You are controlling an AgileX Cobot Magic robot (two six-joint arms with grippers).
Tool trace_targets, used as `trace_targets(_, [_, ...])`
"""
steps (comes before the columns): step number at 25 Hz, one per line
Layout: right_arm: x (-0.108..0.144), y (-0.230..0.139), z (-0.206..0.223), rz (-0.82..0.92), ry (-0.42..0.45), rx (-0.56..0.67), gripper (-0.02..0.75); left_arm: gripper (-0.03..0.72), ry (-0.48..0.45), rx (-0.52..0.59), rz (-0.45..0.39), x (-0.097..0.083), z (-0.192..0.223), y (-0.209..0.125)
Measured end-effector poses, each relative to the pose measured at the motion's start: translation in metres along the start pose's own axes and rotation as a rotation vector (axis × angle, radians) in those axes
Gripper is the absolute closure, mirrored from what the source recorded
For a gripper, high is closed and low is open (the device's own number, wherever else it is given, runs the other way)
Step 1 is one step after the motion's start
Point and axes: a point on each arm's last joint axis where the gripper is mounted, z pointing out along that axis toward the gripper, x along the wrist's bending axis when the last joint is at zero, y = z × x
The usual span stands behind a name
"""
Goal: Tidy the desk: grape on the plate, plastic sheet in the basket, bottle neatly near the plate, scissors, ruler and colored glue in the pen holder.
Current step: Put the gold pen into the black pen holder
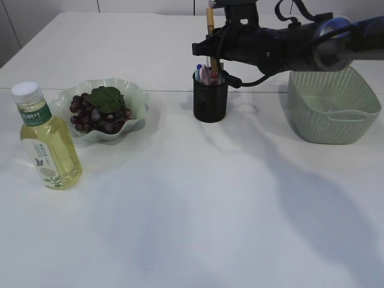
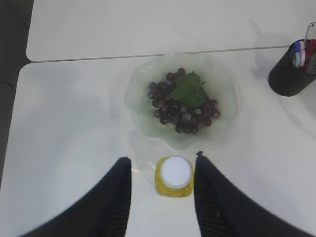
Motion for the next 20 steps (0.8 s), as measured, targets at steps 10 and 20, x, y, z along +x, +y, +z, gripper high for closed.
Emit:
trace_targets(10, [0.000,-0.005,0.002,-0.002,0.001,0.015,0.431,0.379,0.000,0.000,0.000,0.000,0.000,0.000])
trace_targets(20, [0.000,0.008,-0.002,0.038,0.005,0.111,0.378,0.379,0.000,0.000,0.000,0.000,0.000,0.000])
